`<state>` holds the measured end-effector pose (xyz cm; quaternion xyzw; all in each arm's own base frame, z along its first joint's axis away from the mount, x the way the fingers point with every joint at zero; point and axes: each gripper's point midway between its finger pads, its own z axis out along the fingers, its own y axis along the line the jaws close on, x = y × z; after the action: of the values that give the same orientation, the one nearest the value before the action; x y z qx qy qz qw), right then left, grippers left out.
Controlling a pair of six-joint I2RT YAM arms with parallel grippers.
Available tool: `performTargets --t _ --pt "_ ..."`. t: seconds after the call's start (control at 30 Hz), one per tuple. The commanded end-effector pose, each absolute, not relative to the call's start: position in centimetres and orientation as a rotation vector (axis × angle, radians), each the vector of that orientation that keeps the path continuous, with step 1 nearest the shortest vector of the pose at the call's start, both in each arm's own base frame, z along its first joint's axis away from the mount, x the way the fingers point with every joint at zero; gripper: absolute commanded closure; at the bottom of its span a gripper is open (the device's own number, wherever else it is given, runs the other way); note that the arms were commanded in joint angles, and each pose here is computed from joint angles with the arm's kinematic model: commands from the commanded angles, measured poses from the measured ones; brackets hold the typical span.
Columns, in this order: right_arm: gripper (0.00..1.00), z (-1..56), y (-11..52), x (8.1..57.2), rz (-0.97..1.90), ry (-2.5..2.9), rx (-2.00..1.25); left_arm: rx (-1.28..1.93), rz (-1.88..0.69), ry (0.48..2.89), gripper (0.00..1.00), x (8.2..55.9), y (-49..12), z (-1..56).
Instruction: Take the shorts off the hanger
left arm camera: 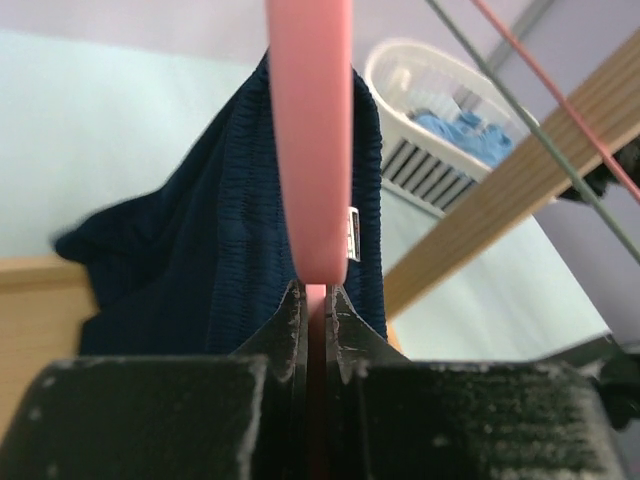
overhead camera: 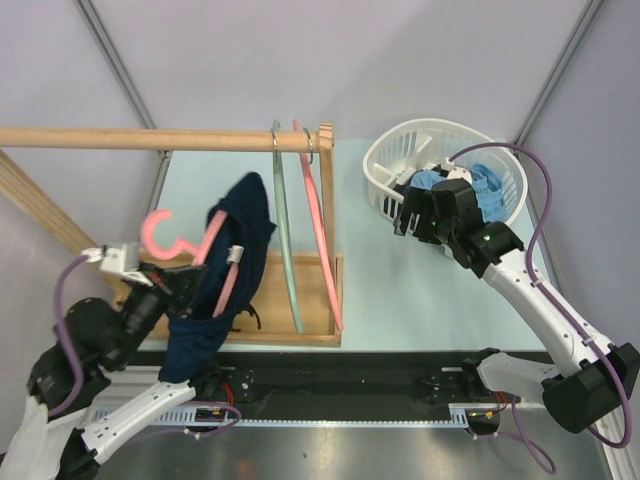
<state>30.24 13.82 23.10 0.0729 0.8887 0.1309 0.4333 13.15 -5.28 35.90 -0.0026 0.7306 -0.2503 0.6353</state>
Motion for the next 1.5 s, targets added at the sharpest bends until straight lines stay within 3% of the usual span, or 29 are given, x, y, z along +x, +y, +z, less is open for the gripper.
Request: performTargets --t 0.0,0.37,0.9,1.1,1.47 --pt "0.00 23.4 15.8 31.0 0.431 2.198 0.173 -0.015 -0.866 1.714 0.99 14.6 -12.4 35.3" --pt "0.00 24.2 19.2 31.7 0.623 2.177 0.127 0.050 -0.978 1.837 1.00 18.7 -19.8 30.8" --pt "0.02 25.1 30.4 32.2 1.059 2.024 -0.296 0.123 -1.120 1.949 1.00 24.4 -22.5 27.5" --pt "0.10 23.4 31.4 32.9 1.057 2.045 -0.314 0.174 -1.144 1.956 1.00 24.5 -23.2 27.4" --pt "0.33 19.8 31.0 33.4 0.899 2.146 -0.272 0.209 -1.184 1.934 1.00 22.9 -23.1 28.0"
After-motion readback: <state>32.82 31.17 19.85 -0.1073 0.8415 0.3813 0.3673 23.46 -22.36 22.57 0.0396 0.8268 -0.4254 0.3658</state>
